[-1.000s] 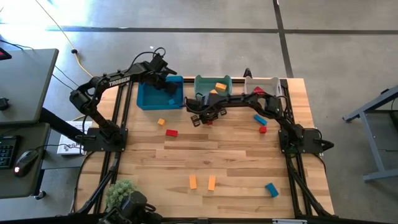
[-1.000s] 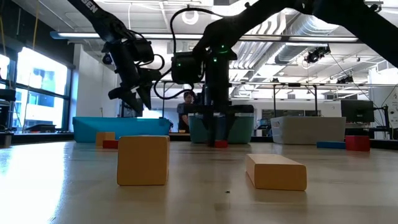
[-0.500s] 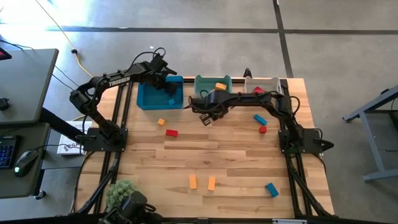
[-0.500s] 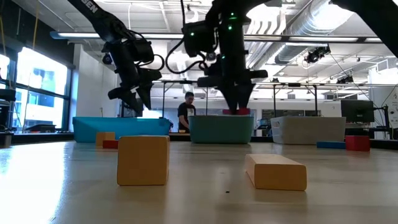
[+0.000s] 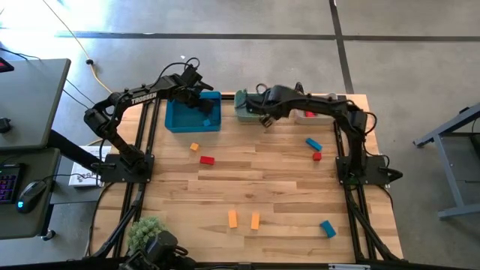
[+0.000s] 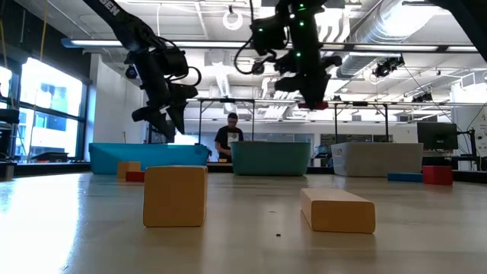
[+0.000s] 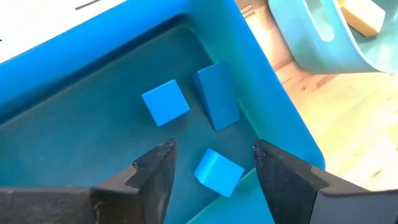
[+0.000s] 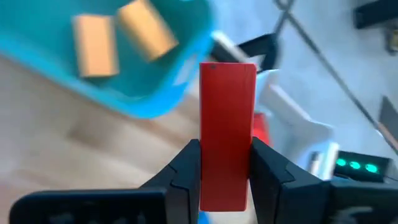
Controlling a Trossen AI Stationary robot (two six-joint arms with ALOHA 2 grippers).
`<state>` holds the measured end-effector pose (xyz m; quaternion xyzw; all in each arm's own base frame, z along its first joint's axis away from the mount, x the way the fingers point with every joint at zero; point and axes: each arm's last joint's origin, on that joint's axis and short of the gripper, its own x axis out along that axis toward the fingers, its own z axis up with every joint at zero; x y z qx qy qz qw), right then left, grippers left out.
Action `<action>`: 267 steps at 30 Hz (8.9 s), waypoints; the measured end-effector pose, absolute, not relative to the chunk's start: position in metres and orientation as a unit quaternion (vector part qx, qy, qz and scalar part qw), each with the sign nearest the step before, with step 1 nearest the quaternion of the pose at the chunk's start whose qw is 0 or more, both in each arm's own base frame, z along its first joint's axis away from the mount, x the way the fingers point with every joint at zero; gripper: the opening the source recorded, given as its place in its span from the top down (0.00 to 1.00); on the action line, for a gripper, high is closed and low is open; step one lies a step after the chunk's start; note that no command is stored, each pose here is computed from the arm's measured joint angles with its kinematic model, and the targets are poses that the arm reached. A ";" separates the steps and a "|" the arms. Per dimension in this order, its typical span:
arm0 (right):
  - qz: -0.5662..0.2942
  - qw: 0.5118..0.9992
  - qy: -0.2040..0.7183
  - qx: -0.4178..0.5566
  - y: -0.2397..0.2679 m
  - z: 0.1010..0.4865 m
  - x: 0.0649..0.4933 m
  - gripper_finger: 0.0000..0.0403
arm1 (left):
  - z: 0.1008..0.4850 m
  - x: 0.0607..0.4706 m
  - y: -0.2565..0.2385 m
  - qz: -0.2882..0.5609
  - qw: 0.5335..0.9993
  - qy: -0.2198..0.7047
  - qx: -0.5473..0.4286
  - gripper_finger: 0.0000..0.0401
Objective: Sort & place blocks by color
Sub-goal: Put the red block into the grey bin, then put the blue block into the blue bin
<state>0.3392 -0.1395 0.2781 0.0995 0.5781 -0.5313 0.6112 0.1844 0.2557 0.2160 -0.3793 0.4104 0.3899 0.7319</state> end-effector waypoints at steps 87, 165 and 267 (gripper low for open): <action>-0.405 0.679 0.451 0.415 -0.223 0.252 0.155 0.54 | 0.231 0.222 0.211 0.309 0.780 0.446 -0.311 0.49; -0.284 0.603 0.655 0.357 0.216 0.224 0.121 0.39 | 0.269 0.272 0.046 0.205 0.786 0.451 -0.371 0.49; -0.010 0.915 0.214 0.343 0.028 0.272 0.334 0.73 | 0.293 0.282 0.094 -0.108 0.927 0.306 -0.189 0.41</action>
